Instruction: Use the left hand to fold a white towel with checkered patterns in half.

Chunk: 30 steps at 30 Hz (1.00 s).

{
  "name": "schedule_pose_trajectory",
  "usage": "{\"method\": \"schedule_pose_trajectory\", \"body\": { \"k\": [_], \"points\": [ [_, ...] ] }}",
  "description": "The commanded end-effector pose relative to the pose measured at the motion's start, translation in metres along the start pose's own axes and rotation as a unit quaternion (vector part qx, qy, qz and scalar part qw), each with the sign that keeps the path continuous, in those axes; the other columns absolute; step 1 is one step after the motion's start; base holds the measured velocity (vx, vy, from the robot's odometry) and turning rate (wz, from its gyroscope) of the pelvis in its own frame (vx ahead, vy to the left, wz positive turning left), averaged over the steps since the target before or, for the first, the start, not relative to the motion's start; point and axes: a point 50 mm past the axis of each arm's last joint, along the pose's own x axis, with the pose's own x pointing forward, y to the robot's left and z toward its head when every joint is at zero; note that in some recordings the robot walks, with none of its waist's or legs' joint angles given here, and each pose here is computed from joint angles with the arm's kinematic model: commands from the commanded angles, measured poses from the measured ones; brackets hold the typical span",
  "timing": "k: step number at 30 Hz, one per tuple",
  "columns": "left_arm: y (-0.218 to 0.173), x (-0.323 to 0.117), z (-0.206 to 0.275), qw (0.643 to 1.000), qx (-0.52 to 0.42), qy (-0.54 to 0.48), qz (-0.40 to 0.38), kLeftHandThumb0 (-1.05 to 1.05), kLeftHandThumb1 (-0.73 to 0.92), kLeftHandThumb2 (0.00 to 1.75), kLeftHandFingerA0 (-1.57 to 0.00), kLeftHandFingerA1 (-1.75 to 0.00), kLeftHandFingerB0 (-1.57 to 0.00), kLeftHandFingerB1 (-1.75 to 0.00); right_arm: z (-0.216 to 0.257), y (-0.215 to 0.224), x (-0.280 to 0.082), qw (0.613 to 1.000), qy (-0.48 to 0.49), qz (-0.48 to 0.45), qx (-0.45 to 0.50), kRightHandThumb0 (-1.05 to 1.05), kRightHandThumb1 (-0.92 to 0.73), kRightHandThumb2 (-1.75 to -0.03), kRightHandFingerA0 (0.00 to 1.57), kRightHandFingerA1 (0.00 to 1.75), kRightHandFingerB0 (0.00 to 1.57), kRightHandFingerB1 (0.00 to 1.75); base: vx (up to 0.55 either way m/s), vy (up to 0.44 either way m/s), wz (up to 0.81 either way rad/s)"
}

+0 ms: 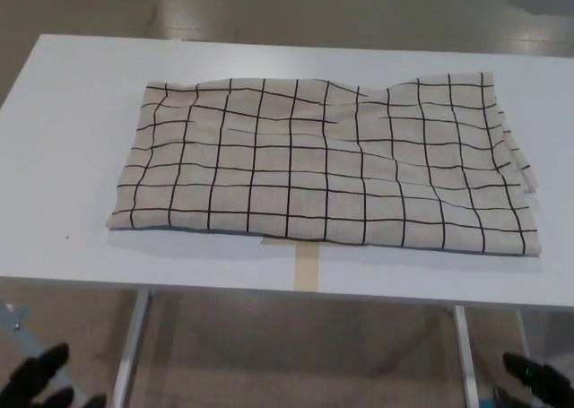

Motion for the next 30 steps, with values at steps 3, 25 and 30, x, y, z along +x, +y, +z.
{"method": "schedule_pose_trajectory", "body": {
  "k": [3,25,30],
  "points": [
    [0.015,-0.011,0.006,0.995,-0.059,-0.075,0.041,-0.12,0.61,1.01,-0.03,-0.49,0.0,-0.46,0.01,-0.004,-0.005,0.996,-0.075,-0.033,0.044,-0.56,-0.67,-0.62,0.43,0.38,0.38,0.35,0.0,0.0,0.0],
    [0.018,-0.112,0.088,0.869,0.156,-0.468,0.03,-0.4,0.29,0.64,0.0,-0.18,0.0,-0.12,0.007,-0.005,-0.004,0.996,-0.081,-0.032,0.034,-0.54,-0.66,-0.61,0.45,0.39,0.4,0.36,0.0,0.0,0.0],
    [0.018,-0.113,0.141,0.787,0.226,-0.572,0.054,-0.49,0.34,0.66,0.0,-0.1,0.0,-0.04,0.007,-0.004,-0.005,0.995,-0.081,-0.032,0.04,-0.53,-0.66,-0.61,0.45,0.39,0.4,0.36,0.0,0.0,0.0]
  ]
}}
